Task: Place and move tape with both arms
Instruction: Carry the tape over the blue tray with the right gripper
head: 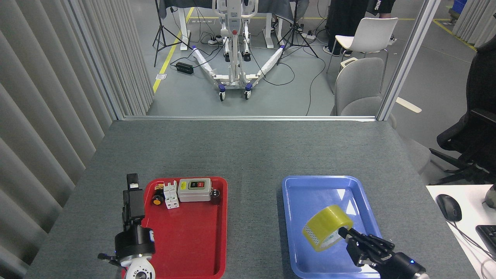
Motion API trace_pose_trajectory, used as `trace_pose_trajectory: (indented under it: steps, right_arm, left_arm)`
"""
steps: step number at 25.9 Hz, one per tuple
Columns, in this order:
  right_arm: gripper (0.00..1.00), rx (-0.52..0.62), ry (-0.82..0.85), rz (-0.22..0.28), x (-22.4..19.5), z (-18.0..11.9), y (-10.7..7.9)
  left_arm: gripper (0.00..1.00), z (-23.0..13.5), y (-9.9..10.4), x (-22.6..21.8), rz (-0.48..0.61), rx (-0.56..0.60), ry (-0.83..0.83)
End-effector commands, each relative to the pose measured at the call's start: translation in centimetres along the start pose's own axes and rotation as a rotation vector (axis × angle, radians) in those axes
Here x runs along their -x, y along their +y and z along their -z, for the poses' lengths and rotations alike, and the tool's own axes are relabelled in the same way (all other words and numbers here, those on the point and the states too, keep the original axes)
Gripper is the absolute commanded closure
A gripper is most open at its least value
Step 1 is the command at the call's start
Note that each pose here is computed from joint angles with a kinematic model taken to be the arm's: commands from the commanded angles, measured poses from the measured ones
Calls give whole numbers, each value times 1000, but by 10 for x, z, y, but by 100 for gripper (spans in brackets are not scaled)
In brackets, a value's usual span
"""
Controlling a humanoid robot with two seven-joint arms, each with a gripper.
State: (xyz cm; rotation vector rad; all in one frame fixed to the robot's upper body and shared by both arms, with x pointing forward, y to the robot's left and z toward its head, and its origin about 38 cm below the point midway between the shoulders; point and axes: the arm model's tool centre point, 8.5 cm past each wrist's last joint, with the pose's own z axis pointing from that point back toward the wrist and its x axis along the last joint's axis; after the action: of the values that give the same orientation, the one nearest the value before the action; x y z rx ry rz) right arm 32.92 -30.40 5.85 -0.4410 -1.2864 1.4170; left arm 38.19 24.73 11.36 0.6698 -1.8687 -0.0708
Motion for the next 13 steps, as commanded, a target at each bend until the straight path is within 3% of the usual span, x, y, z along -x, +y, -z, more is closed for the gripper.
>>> trace_pose_trajectory:
  steps: [1, 3, 6, 7, 8, 11, 13]
  right_arm:
    - [71, -90, 253, -23, 38, -4, -21]
    - [68, -141, 341, -47, 51, -7, -31]
    - [67, -269, 353, -94, 52, -5, -31]
    - [68, -279, 363, -80, 54, -5, -35]
    - [68, -285, 368, -51, 55, -6, -37]
    - [68, -295, 348, 2, 57, -7, -47]
    - [68, -328, 345, 19, 58, -4, -55]
  left_arm:
    - [0, 2, -11, -12, 21, 23, -44]
    - [0, 2, -13, -11, 26, 44, -41]
    - [0, -1, -18, -10, 50, 98, -49]
    - [0, -3, -26, -12, 77, 147, -59]
    - [0, -4, -32, -13, 152, 197, -74]
    - [0, -11, -54, -11, 562, 385, -129]
    - [0, -19, -63, -3, 688, 514, -120]
